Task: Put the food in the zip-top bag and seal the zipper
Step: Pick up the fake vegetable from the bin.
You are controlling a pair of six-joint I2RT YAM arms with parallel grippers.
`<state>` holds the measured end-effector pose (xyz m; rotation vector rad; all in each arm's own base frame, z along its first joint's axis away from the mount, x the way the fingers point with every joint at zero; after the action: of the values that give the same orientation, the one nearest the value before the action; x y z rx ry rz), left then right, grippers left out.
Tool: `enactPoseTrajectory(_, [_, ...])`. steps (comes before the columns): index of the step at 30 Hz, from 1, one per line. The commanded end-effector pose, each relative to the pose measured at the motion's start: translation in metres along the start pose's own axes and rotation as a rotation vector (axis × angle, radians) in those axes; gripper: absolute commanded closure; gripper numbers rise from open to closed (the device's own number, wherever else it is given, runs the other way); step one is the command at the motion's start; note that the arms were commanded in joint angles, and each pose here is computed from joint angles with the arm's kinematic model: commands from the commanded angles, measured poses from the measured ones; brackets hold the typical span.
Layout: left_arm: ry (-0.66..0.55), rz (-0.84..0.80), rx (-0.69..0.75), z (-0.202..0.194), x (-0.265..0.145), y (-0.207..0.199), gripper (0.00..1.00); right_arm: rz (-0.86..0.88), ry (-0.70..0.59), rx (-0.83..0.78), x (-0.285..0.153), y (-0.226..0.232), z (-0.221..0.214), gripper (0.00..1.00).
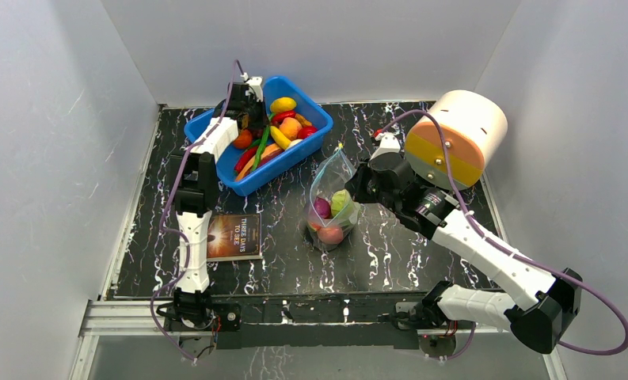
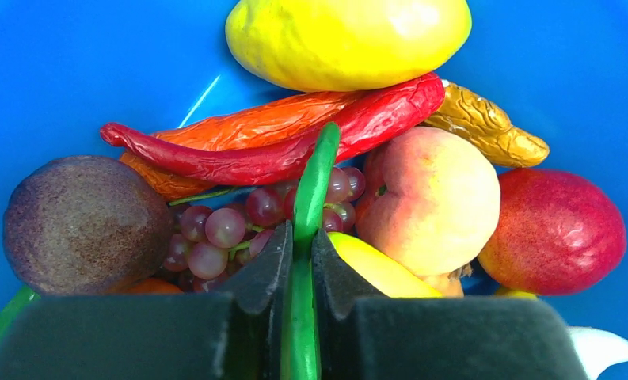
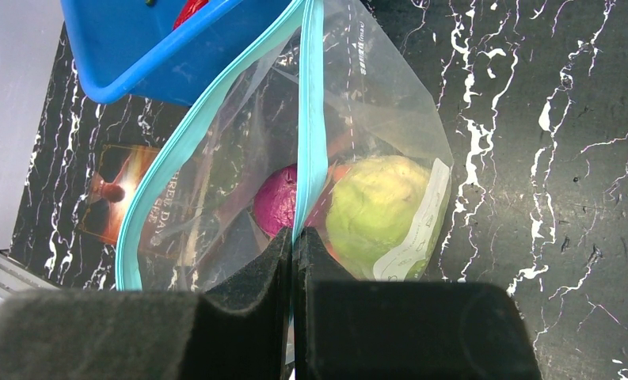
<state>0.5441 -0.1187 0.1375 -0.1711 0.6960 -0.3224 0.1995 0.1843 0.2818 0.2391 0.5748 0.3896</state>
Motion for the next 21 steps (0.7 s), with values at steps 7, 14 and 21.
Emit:
enactPoseTrajectory(7, [-0.084, -0.058, -0.002, 0.030, -0.032, -0.017, 1.00, 0.049, -0.117, 0.023, -0.009, 0.012, 0.029, 1.00])
enactPoseTrajectory(14, [-0.183, -0.072, -0.027, 0.042, -0.076, -0.031, 1.00, 0.045, -0.123, 0.026, -0.011, 0.009, 0.024, 1.00])
enactPoseTrajectory(21, [-0.217, -0.084, -0.078, 0.049, -0.124, -0.045, 1.00, 0.056, -0.111, 0.050, -0.008, 0.009, 0.019, 1.00])
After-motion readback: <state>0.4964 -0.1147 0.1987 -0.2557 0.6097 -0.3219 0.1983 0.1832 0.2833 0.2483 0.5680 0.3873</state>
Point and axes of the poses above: each gripper's point midway between its finger pads, its own x axis out along the fingers, its own y axis along the line the jaws close on, z = x × y, the point moved 9 cm from there along -x, back along the fingers, and after that the axes turned 5 degrees about -x, right-handed, at the moved point
